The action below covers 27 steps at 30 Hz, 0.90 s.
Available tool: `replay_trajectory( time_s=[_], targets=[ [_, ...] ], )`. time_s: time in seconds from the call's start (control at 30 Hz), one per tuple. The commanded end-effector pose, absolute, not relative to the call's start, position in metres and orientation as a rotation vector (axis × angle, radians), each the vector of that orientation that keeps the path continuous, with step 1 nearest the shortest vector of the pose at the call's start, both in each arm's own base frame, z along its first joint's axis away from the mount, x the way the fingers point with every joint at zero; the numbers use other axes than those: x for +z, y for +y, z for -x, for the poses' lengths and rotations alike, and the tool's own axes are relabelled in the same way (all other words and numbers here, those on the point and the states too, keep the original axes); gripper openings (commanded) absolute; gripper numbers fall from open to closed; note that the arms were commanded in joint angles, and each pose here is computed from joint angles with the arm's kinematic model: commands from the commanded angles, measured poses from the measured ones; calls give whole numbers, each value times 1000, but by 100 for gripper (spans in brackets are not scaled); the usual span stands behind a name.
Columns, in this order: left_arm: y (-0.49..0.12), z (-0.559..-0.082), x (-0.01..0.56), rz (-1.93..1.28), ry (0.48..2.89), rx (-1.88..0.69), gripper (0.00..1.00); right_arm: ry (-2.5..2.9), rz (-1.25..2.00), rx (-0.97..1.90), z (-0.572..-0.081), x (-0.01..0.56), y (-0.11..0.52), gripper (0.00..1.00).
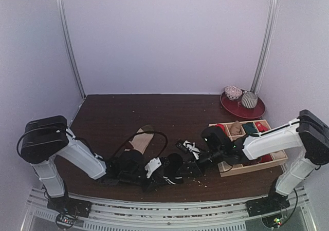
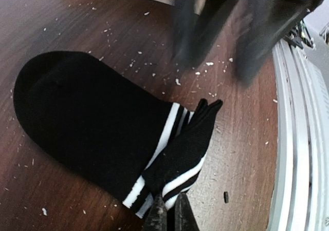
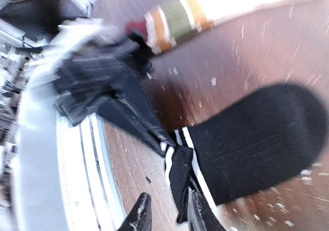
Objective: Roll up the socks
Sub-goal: Roll the sock at the center of the board.
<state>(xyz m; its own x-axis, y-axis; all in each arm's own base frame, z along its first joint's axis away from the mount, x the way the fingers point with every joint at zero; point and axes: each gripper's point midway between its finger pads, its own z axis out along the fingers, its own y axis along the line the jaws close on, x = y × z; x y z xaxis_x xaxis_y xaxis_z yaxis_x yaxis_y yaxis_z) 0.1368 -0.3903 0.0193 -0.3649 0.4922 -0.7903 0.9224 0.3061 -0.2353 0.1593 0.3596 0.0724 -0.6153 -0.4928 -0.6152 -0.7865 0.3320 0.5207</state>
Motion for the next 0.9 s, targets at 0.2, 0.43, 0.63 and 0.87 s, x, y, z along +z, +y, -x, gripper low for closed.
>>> replay_trajectory(
  time_s=[0.2, 0.43, 0.63, 0.87],
  targets=[
    [-336, -92, -52, -1249, 2452, -947, 0, 1681, 1459, 600, -132, 80, 356, 27],
    [-333, -86, -55, -1249, 2491, -978, 0, 1630, 1537, 411, -131, 58, 364, 25],
    [-331, -84, -59, -1256, 2501, -988, 0, 1654, 1569, 328, -137, 41, 363, 24],
    [-327, -80, -63, -1272, 2508, -997, 0, 1638, 1587, 285, -142, 33, 368, 23]
  ],
)
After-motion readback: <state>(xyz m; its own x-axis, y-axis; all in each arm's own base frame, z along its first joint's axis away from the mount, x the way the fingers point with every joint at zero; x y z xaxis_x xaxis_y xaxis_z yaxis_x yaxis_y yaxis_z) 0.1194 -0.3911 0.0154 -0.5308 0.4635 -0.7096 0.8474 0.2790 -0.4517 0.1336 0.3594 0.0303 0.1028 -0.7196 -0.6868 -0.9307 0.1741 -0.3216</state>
